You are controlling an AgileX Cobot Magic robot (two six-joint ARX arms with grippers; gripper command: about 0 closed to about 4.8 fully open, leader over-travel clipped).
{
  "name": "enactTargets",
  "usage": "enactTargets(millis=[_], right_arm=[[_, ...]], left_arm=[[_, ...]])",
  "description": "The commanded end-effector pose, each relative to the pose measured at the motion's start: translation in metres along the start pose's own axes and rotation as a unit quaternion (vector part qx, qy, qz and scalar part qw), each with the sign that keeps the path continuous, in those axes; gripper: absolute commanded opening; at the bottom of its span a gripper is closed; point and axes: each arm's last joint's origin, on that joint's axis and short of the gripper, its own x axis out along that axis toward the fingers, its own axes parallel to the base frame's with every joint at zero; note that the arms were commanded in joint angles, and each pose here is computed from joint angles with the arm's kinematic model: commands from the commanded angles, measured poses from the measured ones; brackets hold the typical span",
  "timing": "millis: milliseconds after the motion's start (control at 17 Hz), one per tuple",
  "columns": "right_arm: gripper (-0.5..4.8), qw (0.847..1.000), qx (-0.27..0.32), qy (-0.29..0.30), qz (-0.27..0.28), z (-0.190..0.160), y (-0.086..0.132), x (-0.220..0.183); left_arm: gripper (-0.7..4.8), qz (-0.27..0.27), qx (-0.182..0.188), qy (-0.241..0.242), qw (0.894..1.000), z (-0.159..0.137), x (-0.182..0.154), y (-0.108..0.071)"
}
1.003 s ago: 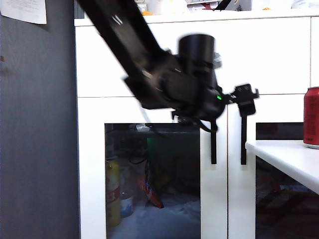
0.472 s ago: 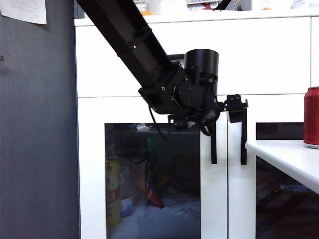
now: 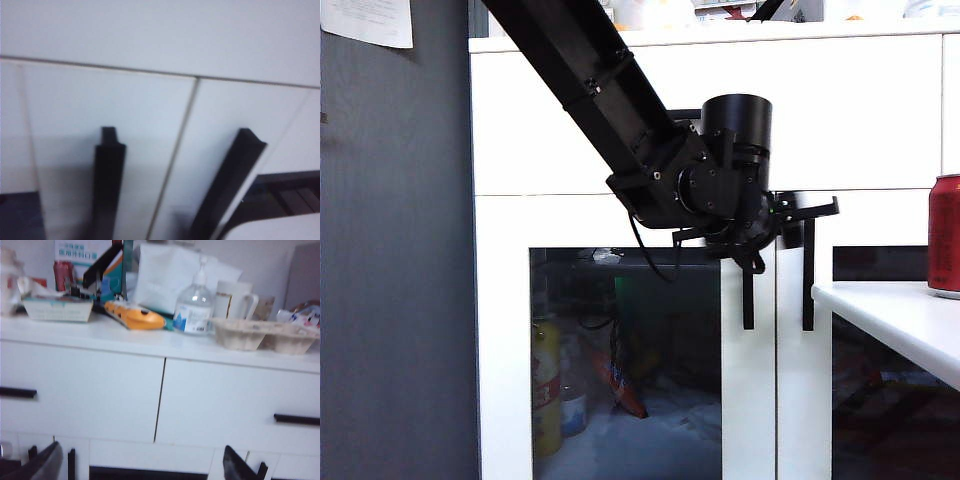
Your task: Open the left door of the white cabinet, pick up a can of beverage from the table on the right, place it inside the cabinet, and finally close the cabinet door.
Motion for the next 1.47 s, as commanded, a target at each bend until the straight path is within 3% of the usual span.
enactTargets(millis=[59,118,236,295,354,413,826,1474], right_arm=[[4.13,1.0,0.0,-0.001,-0.002,-0.003,0.001,0.002],[4.13,1.0,0.0,-0.001,-0.002,-0.003,0.001,0.002],[4.13,1.0,0.0,-0.003,-0.002,-0.003,0.001,0.003],[4.13,1.0,0.0,-0.005,-0.002,-0.003,0.001,0.002],[4.13,1.0,0.001,-0.007,-0.002,-0.002,0.001,0.002],[4.13,1.0,0.001,-0.008,-0.002,-0.002,0.001,0.002],[4.13,1.0,0.001,-0.007,-0.002,-0.003,0.001,0.003],[4.13,1.0,-0.001,-0.001,0.0,-0.006,0.001,0.004]], left_arm=[[0.35,0.001,-0.001,-0.008,1.0,0.004,0.0,0.0],[-0.07,0.001,0.002,-0.009,1.0,0.004,0.0,0.001],[-0.03,0.008,0.001,-0.009,1.0,0.005,0.004,0.008],[0.29,0.011,0.001,-0.009,1.0,0.005,0.005,0.011],[2.33,0.012,0.001,-0.01,1.0,0.005,0.005,0.012],[2.69,0.017,0.001,-0.01,1.0,0.005,0.005,0.012],[2.68,0.016,-0.004,-0.015,1.0,-0.009,0.009,0.015],[2.68,0.022,-0.009,-0.032,0.999,-0.006,0.025,0.01]])
